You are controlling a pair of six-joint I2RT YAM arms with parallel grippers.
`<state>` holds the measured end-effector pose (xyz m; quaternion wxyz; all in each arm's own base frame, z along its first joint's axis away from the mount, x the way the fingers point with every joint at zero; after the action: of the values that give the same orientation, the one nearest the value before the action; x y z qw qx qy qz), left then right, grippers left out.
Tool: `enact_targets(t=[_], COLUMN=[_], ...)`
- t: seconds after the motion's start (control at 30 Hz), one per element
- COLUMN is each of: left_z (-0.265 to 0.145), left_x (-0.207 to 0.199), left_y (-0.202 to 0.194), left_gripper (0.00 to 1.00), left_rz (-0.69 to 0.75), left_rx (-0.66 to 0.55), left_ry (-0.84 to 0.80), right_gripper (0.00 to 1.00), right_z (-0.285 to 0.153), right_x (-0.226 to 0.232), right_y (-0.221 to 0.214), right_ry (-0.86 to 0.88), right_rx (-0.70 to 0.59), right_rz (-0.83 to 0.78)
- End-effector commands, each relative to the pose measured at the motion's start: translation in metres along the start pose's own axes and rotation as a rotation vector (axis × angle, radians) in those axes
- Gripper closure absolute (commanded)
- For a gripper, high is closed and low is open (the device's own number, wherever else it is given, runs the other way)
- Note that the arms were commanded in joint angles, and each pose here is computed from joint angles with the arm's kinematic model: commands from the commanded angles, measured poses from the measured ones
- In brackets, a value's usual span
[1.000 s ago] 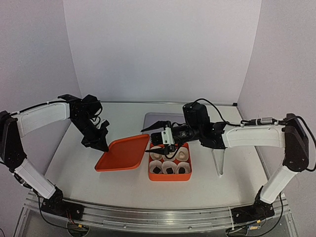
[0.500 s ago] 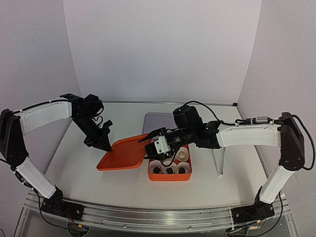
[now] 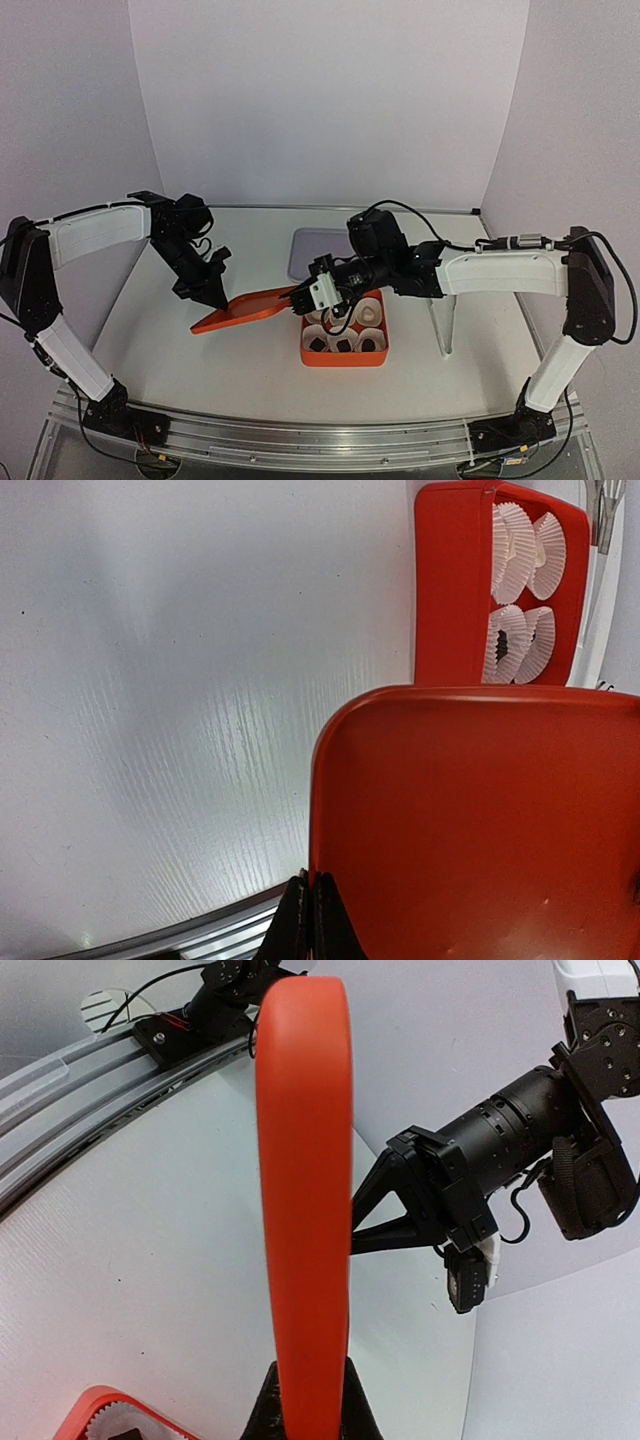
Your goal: Pack the chocolate
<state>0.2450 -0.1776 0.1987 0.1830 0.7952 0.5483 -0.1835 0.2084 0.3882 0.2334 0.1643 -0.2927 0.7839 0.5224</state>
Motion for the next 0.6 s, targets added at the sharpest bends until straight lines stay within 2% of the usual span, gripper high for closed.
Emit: enact_targets(t=[0.0, 0.07, 0.1, 0.13, 0.2, 0.23, 0.27, 0.3, 0.47, 0.5, 0.57], left_z=[-0.011, -0.015, -0.018, -0.023, -0.033, -0.04, -0.048, -0.056, -0.13, -0.148, -0.172], left_x=[-0.012, -0.014, -0.016, -0.017, -0.018, -0.018, -0.019, -0.019, -0.02, -0.021, -0.028], left_y=[0.012, 0.019, 0.023, 0.03, 0.043, 0.049, 0.056, 0.062, 0.089, 0.089, 0.089], left_gripper=[0.86, 0.77, 0.67, 0.5, 0.25, 0.13, 0.05, 0.01, 0.0, 0.0, 0.0], left_rz=[0.052, 0.064, 0.07, 0.076, 0.081, 0.08, 0.075, 0.069, -0.05, -0.077, -0.095], left_rx=[-0.043, -0.062, -0.078, -0.104, -0.158, -0.194, -0.232, -0.271, -0.623, -0.713, -0.874], left_ry=[-0.041, -0.035, -0.027, -0.004, 0.054, 0.09, 0.128, 0.166, 0.478, 0.533, 0.537], right_gripper=[1.0, 1.0, 1.0, 1.0, 1.0, 1.0, 1.0, 1.0, 1.0, 1.0, 1.0], right_z=[-0.001, -0.004, -0.005, -0.008, -0.013, -0.016, -0.018, -0.021, -0.039, -0.043, -0.05], right_x=[-0.003, 0.0, 0.001, 0.002, 0.003, 0.003, 0.003, 0.003, 0.003, -0.001, -0.014], right_y=[0.006, 0.008, 0.009, 0.011, 0.014, 0.017, 0.019, 0.021, 0.033, 0.036, 0.039], right_ry=[-0.002, 0.005, 0.007, 0.009, 0.007, 0.003, 0.001, -0.002, -0.045, -0.074, -0.157], right_rx=[-0.012, -0.019, -0.023, -0.027, -0.033, -0.036, -0.039, -0.042, -0.046, -0.038, -0.017], right_rz=[-0.023, -0.024, -0.023, -0.018, 0.0, 0.017, 0.04, 0.067, 0.239, 0.324, 0.497])
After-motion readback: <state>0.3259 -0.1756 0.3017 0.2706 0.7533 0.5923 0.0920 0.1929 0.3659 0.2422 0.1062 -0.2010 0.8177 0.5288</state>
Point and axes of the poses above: each gripper's point midway between its finger pads, its own z axis out along the fingers, its own x axis along the line the jaws close on, y = z × x, the point moved 8 cm from there along -z, back along the fingers, and after that the axes turned 12 degrees about z, right-handed, at the moved point
